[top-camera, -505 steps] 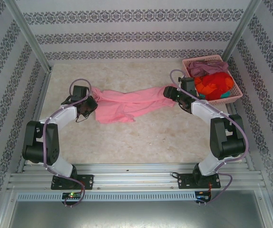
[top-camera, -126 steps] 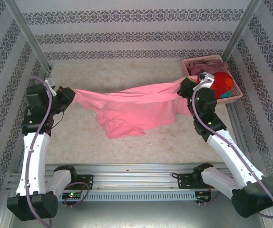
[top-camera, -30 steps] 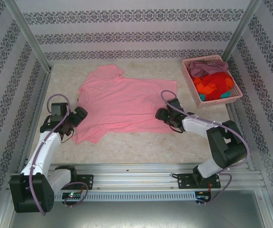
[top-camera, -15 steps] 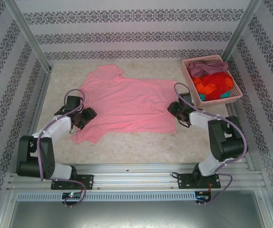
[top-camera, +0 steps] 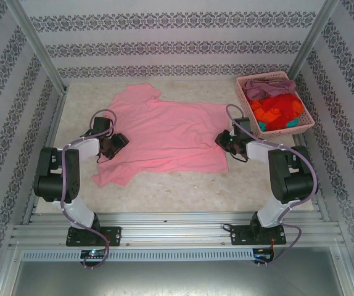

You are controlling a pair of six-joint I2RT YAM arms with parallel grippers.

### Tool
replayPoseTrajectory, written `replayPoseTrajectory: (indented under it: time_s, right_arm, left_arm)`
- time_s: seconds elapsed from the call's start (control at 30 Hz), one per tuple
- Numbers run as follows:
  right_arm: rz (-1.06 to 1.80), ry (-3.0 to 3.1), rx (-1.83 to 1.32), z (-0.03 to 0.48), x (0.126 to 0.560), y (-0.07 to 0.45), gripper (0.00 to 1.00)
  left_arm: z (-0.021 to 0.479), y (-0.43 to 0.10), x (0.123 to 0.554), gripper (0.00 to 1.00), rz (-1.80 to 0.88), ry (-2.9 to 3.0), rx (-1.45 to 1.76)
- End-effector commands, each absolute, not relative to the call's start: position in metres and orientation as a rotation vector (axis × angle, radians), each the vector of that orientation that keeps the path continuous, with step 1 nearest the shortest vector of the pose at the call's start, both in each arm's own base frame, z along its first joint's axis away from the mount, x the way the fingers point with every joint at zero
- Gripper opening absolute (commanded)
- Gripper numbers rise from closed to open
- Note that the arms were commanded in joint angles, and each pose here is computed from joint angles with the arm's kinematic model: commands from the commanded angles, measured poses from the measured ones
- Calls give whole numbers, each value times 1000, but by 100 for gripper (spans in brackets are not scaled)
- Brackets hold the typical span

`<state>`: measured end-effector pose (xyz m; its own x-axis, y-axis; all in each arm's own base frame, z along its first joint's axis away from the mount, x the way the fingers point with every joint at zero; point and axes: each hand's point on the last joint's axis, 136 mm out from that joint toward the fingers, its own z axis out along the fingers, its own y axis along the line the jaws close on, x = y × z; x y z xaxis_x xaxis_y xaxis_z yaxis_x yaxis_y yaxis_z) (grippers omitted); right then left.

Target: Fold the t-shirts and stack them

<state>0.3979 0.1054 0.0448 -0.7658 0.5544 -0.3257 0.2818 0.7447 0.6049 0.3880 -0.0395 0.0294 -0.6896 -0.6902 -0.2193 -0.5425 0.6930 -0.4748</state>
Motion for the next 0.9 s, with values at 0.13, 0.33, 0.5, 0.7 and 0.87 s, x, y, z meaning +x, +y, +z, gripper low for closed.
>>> replayPoseTrajectory:
  time_s: [0.13, 0.33, 0.5, 0.7, 0.87]
  right_arm:
    - [799, 2400, 538, 74, 411, 106, 0]
    - [785, 2370, 507, 88, 439, 104, 13]
    - [698, 2314, 560, 101, 440, 85, 54]
    - [571, 2341, 653, 93, 381, 66, 62]
    - [553, 2465, 622, 70, 334, 84, 60]
  left_arm:
    - [21, -22, 398, 60, -526, 2478, -1030]
    - [16, -5, 404, 60, -509, 2456, -1077]
    - [16, -3, 411, 59, -544, 2446, -1091]
    - [55, -6, 407, 70, -584, 2381, -1046]
    - [93, 5, 379, 85, -480, 2352, -1001]
